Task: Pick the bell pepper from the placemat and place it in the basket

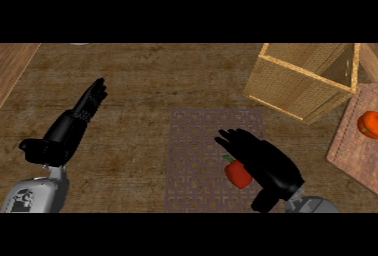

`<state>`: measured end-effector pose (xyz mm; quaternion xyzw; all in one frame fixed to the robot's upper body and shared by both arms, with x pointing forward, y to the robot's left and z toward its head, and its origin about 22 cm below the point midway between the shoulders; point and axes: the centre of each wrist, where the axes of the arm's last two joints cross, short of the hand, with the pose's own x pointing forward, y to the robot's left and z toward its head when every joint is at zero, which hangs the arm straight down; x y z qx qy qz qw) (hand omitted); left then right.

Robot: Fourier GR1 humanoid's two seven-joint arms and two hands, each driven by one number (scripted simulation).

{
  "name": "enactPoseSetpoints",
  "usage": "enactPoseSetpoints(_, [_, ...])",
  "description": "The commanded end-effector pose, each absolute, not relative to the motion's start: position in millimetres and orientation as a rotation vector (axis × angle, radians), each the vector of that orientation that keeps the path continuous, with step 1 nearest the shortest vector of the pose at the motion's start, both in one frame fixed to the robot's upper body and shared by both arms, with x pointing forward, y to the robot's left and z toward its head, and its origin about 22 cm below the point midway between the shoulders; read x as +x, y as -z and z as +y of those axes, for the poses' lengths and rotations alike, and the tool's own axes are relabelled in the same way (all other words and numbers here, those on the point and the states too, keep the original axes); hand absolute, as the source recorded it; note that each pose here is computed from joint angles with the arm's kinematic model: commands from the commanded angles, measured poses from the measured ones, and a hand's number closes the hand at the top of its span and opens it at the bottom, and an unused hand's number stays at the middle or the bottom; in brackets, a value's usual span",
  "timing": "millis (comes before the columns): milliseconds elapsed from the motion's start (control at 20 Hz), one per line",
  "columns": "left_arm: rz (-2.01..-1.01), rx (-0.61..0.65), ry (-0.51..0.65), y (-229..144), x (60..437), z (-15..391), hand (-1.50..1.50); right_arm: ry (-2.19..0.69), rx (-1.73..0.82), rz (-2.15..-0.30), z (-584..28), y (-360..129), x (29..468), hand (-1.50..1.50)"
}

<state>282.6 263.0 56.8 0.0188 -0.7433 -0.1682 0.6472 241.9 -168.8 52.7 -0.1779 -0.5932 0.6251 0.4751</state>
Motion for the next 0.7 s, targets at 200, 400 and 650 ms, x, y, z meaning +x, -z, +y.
enactPoseSetpoints(200, [-1.692, 0.034, 0.375, -50, 273, 258, 0.00, -1.564, -0.468, -1.378, -143, -35, 241, -1.50])
enactPoseSetpoints(400, [-1.708, 0.048, 0.368, -64, 277, 264, 0.00, -1.551, -0.486, -1.351, -165, -17, 260, -1.50])
enactPoseSetpoints(650, [-1.692, 0.015, 0.369, -52, 277, 268, 0.00, -1.578, -0.465, -1.307, -139, -11, 276, -1.50])
